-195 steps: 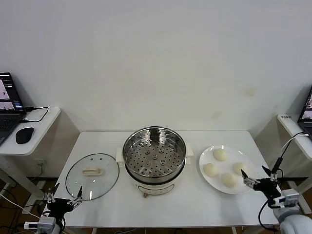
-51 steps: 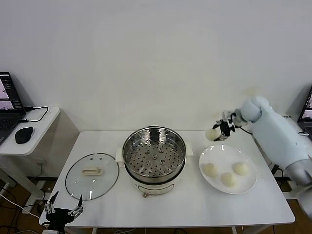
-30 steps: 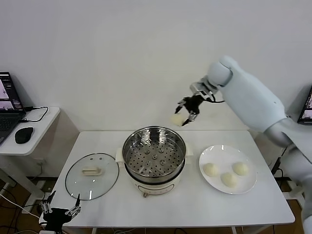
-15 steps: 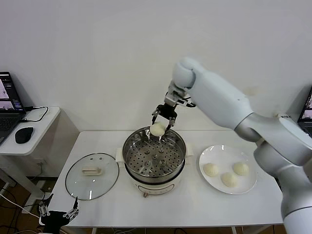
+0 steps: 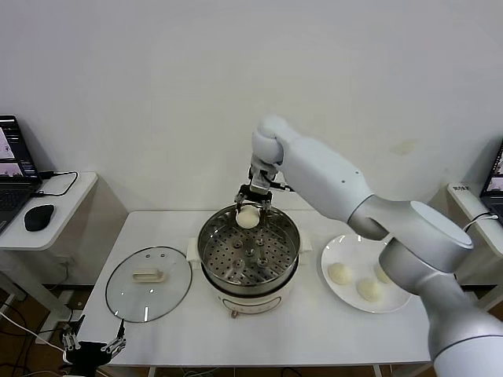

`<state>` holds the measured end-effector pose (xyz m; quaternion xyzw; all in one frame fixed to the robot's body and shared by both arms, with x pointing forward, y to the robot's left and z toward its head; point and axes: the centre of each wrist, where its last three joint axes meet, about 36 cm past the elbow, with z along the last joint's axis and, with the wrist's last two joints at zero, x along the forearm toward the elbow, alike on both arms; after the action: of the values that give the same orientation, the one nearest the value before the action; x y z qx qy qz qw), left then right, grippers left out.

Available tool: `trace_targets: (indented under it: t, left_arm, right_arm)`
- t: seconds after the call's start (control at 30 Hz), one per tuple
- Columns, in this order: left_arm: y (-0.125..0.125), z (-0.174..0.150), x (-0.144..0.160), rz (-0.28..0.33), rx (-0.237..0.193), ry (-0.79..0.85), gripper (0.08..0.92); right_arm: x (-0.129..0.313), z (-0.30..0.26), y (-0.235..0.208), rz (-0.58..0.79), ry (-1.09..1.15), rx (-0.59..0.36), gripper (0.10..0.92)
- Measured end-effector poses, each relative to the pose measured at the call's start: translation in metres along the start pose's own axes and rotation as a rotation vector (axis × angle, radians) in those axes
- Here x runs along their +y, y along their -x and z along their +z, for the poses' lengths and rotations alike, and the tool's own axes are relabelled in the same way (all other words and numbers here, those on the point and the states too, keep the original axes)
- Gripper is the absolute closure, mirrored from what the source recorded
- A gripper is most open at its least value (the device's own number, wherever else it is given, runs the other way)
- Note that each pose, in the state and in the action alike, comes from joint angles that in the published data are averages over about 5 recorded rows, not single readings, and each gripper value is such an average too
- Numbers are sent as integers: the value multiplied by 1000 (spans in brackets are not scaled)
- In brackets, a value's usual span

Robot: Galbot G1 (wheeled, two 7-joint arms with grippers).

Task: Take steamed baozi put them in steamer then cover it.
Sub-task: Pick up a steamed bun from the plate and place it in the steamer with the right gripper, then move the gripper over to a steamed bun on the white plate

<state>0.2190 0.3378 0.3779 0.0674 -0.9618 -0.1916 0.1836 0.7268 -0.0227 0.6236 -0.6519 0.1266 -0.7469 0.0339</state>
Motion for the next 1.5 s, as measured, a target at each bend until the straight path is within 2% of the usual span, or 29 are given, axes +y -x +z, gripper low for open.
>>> trace_targets:
  t: [0.57, 0.67, 0.77, 0.93, 1.23, 1.5]
  left_arm:
    - [5, 7, -4, 4, 16, -11, 177]
    - [5, 7, -5, 6, 18, -12, 177]
    - [4, 7, -5, 6, 19, -12, 177]
    - [3, 6, -5, 4, 16, -12, 177]
    - [-1, 3, -5, 10, 13, -7, 177]
    - [-4, -1, -3, 25, 14, 6, 177]
  right_arm:
    - [2, -4, 29, 23, -12, 15, 408]
    - [3, -4, 31, 29, -6, 17, 383]
    - [4, -4, 29, 32, 3, 22, 312]
    - [6, -1, 16, 33, 34, 34, 210]
    - [30, 9, -18, 71, 184, 5, 199]
    - [94, 11, -71, 194, 545, -55, 200]
